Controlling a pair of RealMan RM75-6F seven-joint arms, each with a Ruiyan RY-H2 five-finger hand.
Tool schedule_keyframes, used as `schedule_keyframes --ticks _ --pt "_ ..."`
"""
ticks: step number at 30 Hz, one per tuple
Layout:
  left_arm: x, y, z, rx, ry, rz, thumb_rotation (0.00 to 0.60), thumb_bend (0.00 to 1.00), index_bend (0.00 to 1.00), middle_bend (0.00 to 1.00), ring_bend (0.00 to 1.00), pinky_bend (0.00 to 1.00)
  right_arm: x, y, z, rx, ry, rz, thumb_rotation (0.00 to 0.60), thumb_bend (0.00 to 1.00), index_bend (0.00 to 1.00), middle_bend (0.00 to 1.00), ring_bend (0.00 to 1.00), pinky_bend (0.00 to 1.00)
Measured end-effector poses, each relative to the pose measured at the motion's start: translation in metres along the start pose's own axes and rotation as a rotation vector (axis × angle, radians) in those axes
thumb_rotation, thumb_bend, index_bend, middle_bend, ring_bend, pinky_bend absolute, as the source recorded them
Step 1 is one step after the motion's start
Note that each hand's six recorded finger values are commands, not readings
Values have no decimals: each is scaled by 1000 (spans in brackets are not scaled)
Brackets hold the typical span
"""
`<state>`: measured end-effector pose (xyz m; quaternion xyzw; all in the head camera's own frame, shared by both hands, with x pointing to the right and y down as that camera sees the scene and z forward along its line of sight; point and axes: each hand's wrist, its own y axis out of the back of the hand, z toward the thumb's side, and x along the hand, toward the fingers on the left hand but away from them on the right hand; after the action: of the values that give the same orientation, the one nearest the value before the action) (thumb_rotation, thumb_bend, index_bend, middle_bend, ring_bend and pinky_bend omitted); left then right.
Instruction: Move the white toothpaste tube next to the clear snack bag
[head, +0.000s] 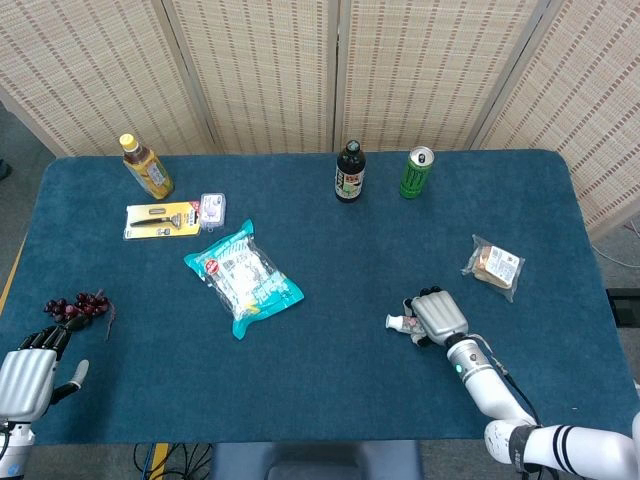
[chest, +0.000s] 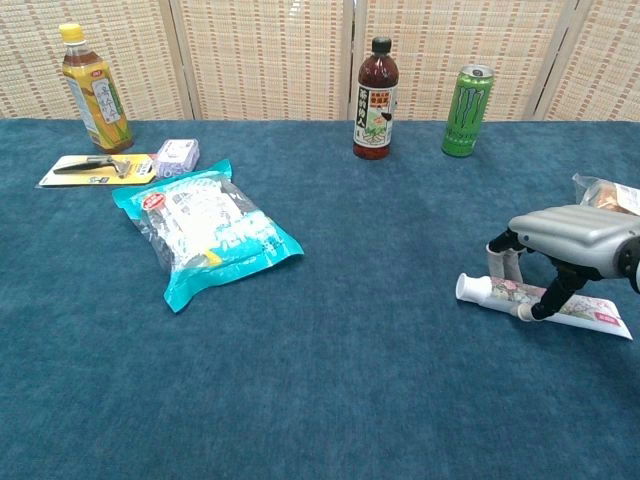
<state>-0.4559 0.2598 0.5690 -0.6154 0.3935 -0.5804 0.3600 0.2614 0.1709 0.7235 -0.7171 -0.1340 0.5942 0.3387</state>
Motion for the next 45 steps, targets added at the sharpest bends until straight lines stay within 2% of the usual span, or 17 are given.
schedule_keyframes --ticks 8,19,25,28,33,45 --pt "0 0 0 -1 -4 -1 600 331 161 284 257 291 0 2 6 7 13 -8 600 427 534 535 328 257" --pt "-1 3 0 -5 -8 2 600 331 161 284 254 292 -1 4 19 7 42 -14 600 850 649 621 437 336" --pt "6 8 2 3 -35 -9 600 331 166 284 254 293 -1 15 20 -8 64 -7 600 965 694 654 488 362" --pt "14 12 5 14 -66 -18 600 331 169 284 254 292 0 22 20 -22 79 7 600 999 713 670 511 373" --pt "33 20 16 32 -147 -37 600 331 180 284 256 292 2 38 20 -47 105 35 600 1000 741 689 537 385" --pt "87 34 69 29 -387 -123 600 331 181 284 274 293 2 112 33 -43 211 54 600 1000 777 718 570 402"
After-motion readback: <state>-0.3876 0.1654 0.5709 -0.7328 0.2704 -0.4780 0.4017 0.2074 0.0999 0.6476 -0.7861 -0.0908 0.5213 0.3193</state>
